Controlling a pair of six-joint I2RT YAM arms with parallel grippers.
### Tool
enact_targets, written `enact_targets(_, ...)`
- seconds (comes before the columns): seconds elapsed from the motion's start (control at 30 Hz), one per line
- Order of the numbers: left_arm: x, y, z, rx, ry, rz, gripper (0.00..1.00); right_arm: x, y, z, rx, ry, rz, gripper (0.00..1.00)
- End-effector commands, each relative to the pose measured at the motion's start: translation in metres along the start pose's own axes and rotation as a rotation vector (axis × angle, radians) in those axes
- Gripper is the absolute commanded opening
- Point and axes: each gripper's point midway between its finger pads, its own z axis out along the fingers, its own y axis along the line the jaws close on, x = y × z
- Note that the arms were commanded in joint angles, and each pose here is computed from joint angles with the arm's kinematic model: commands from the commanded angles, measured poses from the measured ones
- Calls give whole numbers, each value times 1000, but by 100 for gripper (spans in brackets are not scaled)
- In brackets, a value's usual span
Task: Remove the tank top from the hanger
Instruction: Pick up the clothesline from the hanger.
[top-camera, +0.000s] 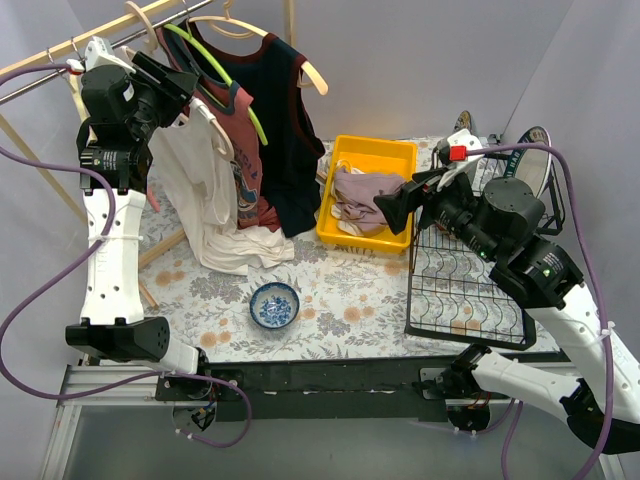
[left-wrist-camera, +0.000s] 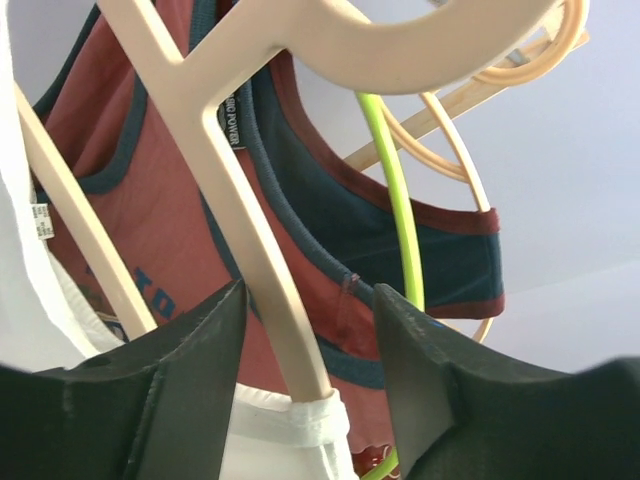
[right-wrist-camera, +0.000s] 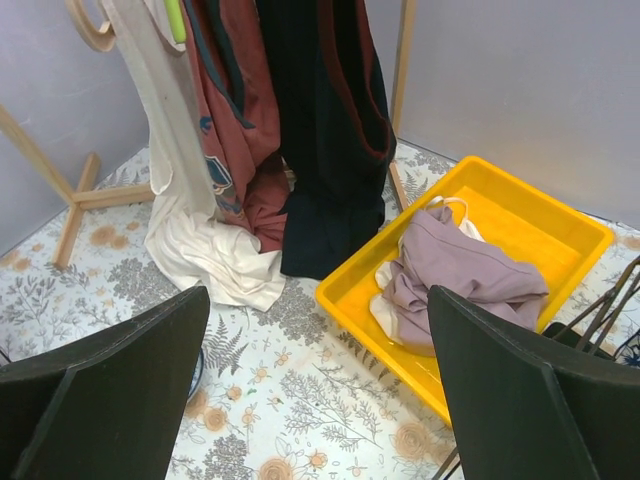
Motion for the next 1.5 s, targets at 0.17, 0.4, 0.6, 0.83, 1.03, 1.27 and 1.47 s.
enact_targets(0.17,-18,-27,-24,88,-50,-2,31,-19,-1,-8,7,-82,-16,98)
enact_targets(0.4,-20,-31,-31,106,-54,-3,25,-19,-2,-11,9,-88,-14,98)
enact_targets(0.6,-33,-52,-44,167,-81,-10,8,-23,0,-12,0,-95,-8,98)
enact_targets(0.83,-45,-71,-64,213,-101,-30,0,-26,4,-13,-19,-101,2,98)
enact_targets(1.03,-50,-84,-82,249,-103,-39,0,-31,7,-14,-33,-110,12,98)
enact_targets(1.27,-43,-91,-98,289,-67,-53,0,-36,11,-15,-51,-116,23,98)
enact_targets(1.47,-41,-91,-115,281,-54,-42,0,-44,18,-17,-87,-128,28,98)
